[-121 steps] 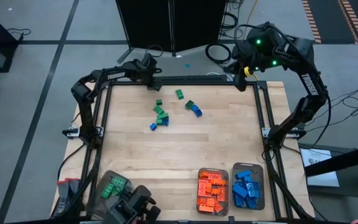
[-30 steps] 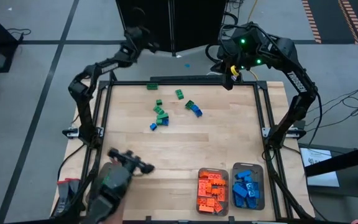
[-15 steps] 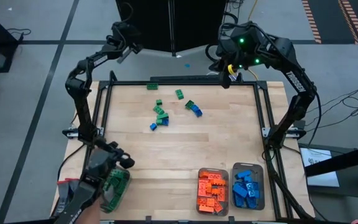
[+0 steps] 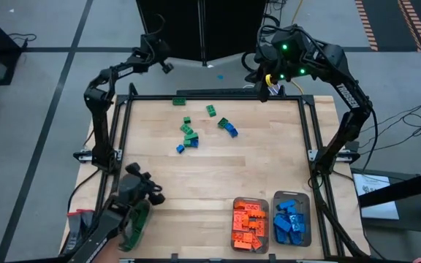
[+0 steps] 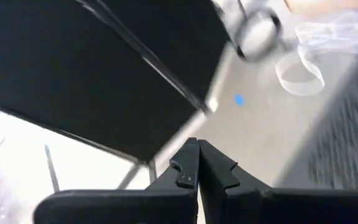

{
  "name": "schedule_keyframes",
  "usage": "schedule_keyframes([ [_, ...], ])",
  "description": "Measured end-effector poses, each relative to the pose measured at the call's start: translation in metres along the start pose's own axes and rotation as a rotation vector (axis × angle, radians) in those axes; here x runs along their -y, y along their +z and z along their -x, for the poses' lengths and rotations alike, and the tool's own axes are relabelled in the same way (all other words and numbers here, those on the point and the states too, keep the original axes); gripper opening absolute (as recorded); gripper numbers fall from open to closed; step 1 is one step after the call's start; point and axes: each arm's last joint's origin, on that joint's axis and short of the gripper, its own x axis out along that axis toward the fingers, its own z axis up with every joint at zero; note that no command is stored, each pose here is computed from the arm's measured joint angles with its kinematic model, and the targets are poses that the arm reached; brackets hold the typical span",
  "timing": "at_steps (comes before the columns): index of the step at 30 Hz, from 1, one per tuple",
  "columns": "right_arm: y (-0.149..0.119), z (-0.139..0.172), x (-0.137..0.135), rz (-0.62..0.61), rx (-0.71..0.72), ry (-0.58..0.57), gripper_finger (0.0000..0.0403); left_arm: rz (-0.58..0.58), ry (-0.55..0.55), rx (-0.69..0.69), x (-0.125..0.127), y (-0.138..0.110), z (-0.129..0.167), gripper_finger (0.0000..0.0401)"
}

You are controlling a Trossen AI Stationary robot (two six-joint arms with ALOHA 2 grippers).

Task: Sort blocks
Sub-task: Put the green game piece into the left black bin

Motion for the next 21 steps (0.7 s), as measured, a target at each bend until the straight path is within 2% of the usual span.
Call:
schedule_keyframes([
  [5,0.0,0.0,0.0,-0.012,-0.001,0.0,0.0,-0.17,-0.079,-0.114,0.015,-0.005,0.0,0.0],
  [9,0.0,0.0,-0.002,-0.008,-0.001,0.004,0.0,-0.183,-0.142,-0.229,0.021,-0.016,0.002,0.0],
  [12,0.0,0.0,-0.002,-0.002,-0.002,0.006,0.0,-0.188,-0.168,-0.25,0.023,-0.017,0.003,0.0],
  [17,0.0,0.0,-0.002,0.025,-0.001,0.005,0.0,-0.218,-0.073,-0.235,0.019,0.003,0.009,0.0],
  [21,0.0,0.0,-0.002,0.045,-0.001,0.004,0.0,-0.203,0.077,-0.176,-0.001,0.041,0.034,0.0],
])
